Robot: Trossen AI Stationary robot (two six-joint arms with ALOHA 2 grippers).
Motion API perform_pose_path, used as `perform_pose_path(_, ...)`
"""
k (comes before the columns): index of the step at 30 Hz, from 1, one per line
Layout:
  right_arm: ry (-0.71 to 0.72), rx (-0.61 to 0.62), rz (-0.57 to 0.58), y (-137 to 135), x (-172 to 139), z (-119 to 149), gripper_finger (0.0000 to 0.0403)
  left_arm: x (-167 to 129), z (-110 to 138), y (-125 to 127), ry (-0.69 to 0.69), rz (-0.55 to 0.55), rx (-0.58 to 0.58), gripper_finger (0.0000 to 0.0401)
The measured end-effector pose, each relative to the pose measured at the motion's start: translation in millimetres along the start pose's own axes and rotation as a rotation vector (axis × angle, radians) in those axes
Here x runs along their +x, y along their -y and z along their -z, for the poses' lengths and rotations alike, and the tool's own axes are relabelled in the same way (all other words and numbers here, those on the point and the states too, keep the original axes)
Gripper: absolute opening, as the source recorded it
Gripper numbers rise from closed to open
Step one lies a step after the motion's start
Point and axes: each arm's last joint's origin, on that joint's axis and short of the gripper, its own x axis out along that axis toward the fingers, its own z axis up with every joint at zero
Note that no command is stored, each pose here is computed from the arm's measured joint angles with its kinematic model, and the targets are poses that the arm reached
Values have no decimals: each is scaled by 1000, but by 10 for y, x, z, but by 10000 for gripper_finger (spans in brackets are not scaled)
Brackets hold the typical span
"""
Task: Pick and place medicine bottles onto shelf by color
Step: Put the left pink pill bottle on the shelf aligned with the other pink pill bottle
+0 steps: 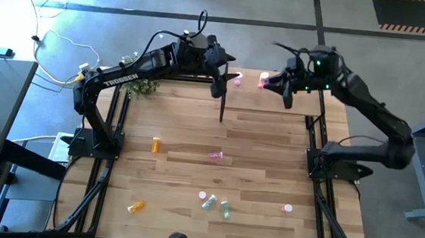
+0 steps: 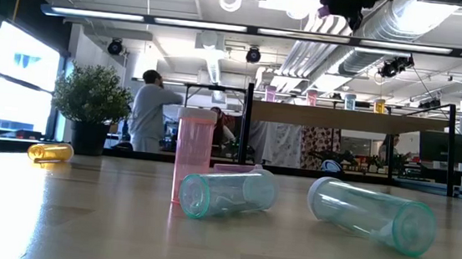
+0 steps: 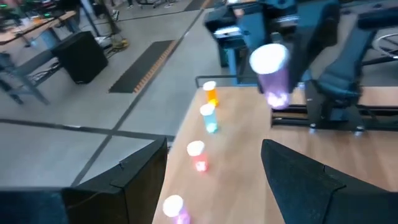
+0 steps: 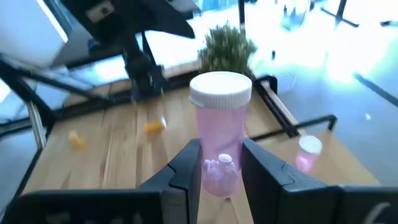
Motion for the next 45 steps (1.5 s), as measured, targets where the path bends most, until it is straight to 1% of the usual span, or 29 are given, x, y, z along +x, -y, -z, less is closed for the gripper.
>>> perform_pose_path(3,57,25,5,-4,69,169,84,1,9,-34,-12,-46,1,252)
perform_pose_path(7,122,33,67,-43,162,411,84,3,56,-145,-36,-61,-7,252)
perform_pose_path(10,184,22,110,-82,257,602,84,1,110,-275,-50,-38,-49,252)
perform_pose_path(13,294,18,166,-116,358,783,84,-4,150,-394,-45,6,-92,252)
perform_pose_path(17,413,15,244,-154,508,1066,84,-15,182,-504,-34,43,-109,252)
perform_pose_path(22,495,20,308,-214,642,1333,84,-31,223,-640,-37,21,-123,252)
perform_pose_path(26,441,32,371,-238,787,1456,84,-42,247,-716,-42,0,-114,252)
perform_pose_path(29,450,30,392,-263,898,1491,84,-44,251,-729,-43,-3,-86,252)
perform_pose_path(33,458,32,455,-264,1046,1560,84,-47,256,-746,-43,-7,-62,252)
perform_pose_path(37,441,38,462,-234,1179,1621,84,-48,258,-753,-44,-10,-55,252)
perform_pose_path(41,424,33,465,-212,1343,1560,84,-45,258,-749,-45,-10,-55,252)
perform_pose_path(45,353,22,483,-177,1522,1522,84,-45,257,-750,-44,-10,-55,252)
